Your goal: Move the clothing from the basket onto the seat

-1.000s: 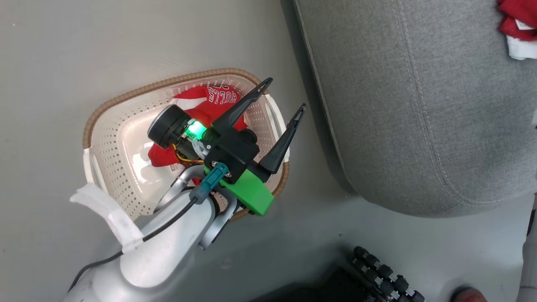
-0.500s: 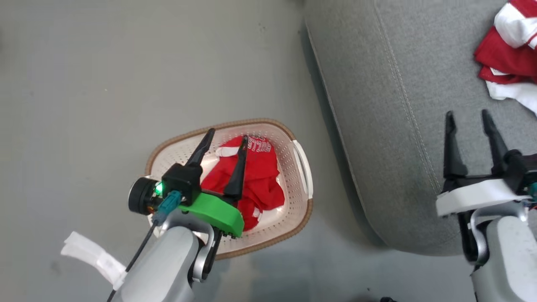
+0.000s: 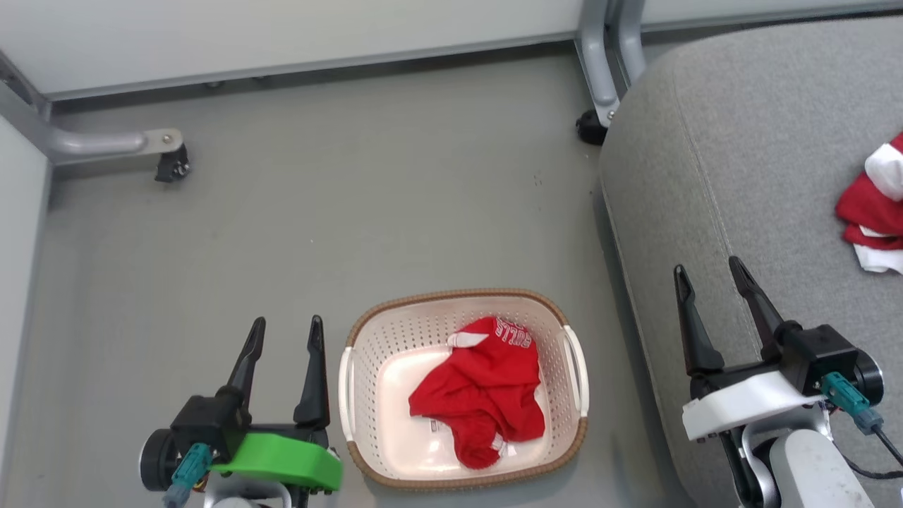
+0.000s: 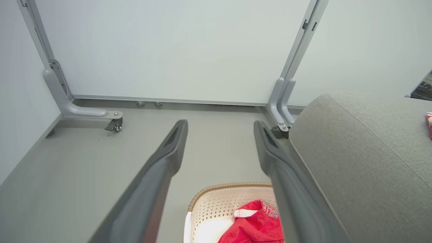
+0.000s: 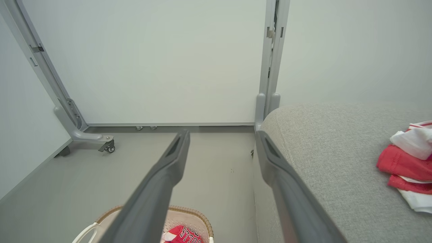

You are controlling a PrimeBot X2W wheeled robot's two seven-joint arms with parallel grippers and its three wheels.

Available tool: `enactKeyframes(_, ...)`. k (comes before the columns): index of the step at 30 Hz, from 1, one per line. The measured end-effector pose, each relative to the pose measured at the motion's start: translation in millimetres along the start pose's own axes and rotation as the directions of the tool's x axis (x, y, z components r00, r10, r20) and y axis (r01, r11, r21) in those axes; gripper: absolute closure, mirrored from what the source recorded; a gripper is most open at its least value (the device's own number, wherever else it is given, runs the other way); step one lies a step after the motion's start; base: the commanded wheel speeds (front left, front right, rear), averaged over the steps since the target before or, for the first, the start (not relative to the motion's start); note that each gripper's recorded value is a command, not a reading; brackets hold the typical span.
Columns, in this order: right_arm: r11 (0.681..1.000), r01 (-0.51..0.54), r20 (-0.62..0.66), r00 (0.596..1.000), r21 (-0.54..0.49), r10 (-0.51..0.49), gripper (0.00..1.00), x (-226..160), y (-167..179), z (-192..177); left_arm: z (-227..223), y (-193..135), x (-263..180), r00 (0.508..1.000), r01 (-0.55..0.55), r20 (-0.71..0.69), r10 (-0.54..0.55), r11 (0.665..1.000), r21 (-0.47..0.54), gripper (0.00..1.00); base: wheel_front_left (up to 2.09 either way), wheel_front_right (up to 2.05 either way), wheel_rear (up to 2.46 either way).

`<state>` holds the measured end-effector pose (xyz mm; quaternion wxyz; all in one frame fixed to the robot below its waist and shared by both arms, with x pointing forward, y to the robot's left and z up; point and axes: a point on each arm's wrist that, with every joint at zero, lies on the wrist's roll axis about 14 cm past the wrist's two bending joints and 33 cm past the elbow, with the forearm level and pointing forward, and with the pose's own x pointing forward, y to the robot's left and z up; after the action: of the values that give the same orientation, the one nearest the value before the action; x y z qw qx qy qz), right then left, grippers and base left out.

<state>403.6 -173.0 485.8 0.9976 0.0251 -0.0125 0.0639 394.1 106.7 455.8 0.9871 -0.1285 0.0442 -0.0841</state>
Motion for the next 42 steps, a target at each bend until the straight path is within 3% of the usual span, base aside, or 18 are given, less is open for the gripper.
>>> enactKeyframes(9,0.998,-0.070,0.115,0.991,-0.008,0.070,0.00,-24,30,40,63,14,-52,0.980,-0.050,0.198,0.031,0.995,0.091,0.00,0.00,0.00,0.00)
enactKeyframes(15,0.995,-0.102,0.114,0.988,0.004,0.101,0.00,-42,45,39,80,17,-73,0.964,-0.082,0.258,0.062,0.994,0.066,0.00,0.00,0.00,0.00)
enactKeyframes(42,0.997,-0.077,0.108,0.991,0.032,0.073,0.00,-61,44,36,69,6,-78,0.974,-0.038,0.226,0.015,0.995,0.096,0.00,0.00,0.00,0.00)
